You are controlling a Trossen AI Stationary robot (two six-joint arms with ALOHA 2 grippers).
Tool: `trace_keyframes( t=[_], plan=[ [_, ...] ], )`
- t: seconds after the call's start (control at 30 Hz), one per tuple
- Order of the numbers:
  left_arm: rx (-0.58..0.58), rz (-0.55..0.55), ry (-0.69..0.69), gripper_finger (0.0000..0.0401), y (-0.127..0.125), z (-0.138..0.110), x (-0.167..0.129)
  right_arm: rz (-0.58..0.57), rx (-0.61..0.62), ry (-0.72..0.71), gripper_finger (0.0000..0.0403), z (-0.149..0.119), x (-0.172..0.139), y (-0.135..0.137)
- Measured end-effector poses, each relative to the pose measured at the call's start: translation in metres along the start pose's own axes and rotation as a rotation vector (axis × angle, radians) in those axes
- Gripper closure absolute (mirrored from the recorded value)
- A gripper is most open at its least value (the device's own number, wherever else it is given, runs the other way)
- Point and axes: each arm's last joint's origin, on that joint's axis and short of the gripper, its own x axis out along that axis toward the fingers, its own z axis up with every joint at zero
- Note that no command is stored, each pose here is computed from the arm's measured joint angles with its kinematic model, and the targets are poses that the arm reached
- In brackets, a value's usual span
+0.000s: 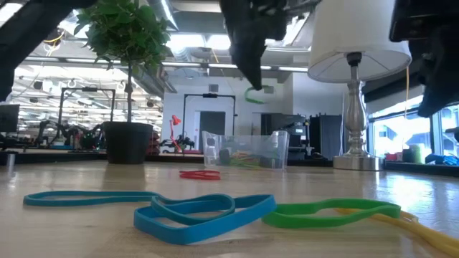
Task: Pick and place rubber bands into bin
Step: Put the green rubber band into the transparent bin
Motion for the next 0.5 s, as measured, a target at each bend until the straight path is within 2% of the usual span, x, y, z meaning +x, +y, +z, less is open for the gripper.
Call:
trace_keyframes(
  t=[0.13,0.23,0.37,0.5],
  plan=[
    [-0.005,0.054,0.011,0.0399,0.058,-0.008,0.005,-0.015,0.051,-0.016,0.0302,0.010,0.004,-0.004],
    [-0.028,0.079,0.046,0.0399,0.093,-0.017,0.020,-0.016,0.093,-0.036,0.0302,0.018,0.007,-0.007],
    [-0.051,0.048,0.092,0.0399,0.123,-0.027,0.048,-0.017,0.152,-0.065,0.0302,0.030,0.011,-0.011],
    [-0.054,0.002,0.144,0.0399,0.137,-0.035,0.086,-0.040,0.204,-0.085,0.0302,0.041,0.015,-0.019]
  ],
)
